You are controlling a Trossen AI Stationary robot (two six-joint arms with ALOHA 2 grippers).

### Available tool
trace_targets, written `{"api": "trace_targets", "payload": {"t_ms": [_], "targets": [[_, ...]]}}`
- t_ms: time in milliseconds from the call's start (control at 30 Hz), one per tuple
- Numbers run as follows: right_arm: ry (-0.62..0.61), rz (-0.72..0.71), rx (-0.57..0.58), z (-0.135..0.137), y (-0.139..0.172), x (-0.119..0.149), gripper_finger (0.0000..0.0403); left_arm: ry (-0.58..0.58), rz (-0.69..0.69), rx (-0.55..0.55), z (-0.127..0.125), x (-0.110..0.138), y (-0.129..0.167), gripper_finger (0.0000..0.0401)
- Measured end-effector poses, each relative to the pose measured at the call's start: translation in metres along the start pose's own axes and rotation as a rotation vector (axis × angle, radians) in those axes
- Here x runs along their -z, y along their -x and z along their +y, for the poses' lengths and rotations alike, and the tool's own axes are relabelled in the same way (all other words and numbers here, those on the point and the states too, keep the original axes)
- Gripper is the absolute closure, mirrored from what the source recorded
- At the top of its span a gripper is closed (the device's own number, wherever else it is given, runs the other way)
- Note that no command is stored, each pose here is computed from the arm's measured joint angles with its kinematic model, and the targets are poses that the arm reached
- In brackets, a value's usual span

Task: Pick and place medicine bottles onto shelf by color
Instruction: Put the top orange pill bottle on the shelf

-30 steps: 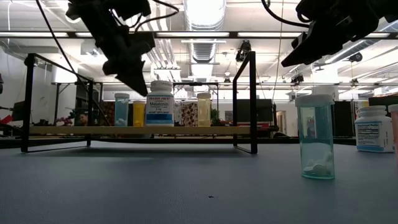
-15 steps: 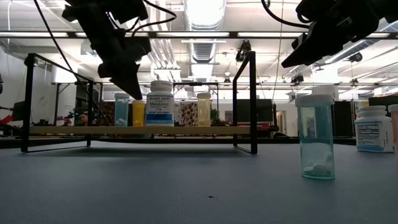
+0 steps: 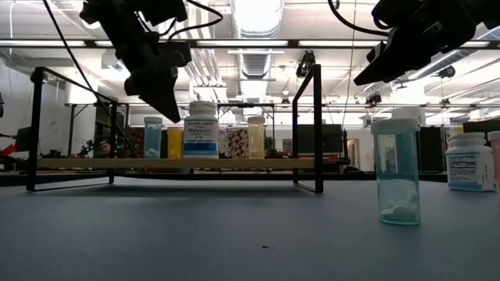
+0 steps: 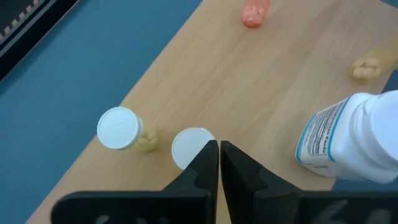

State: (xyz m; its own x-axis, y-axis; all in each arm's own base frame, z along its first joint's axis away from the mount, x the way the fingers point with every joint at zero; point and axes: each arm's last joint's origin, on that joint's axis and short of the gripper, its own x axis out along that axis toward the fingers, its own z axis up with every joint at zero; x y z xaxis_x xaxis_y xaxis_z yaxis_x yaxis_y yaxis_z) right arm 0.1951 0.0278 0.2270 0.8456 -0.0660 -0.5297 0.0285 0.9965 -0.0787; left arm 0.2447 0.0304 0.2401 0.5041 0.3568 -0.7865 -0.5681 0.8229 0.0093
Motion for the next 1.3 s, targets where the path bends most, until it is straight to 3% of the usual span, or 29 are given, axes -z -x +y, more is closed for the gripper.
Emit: {"api": "trace_targets", "payload": {"t_ms": [133, 233, 467, 1300], "targets": [[-0.003, 0.000, 0.000, 0.000, 0.000, 0.000, 0.0360, 0.006, -0.030, 0.000, -0.001, -0.005, 0.002, 0.0401], [-0.004, 0.000, 0.000, 0.000, 0.000, 0.000, 0.0360, 0.010, -0.068, -0.058, 0.000, -0.006, 0.001, 0.0401], [-0.004, -0.001, 0.000, 0.000, 0.000, 0.000, 0.0360, -0.006, -0.040, -0.112, 0.003, 0.004, -0.008, 0.0401], [0.000, 0.002, 0.000, 0.000, 0.000, 0.001, 0.0360, 0.077, 0.048, -0.037, 0.002, 0.005, 0.002, 0.0401]]}}
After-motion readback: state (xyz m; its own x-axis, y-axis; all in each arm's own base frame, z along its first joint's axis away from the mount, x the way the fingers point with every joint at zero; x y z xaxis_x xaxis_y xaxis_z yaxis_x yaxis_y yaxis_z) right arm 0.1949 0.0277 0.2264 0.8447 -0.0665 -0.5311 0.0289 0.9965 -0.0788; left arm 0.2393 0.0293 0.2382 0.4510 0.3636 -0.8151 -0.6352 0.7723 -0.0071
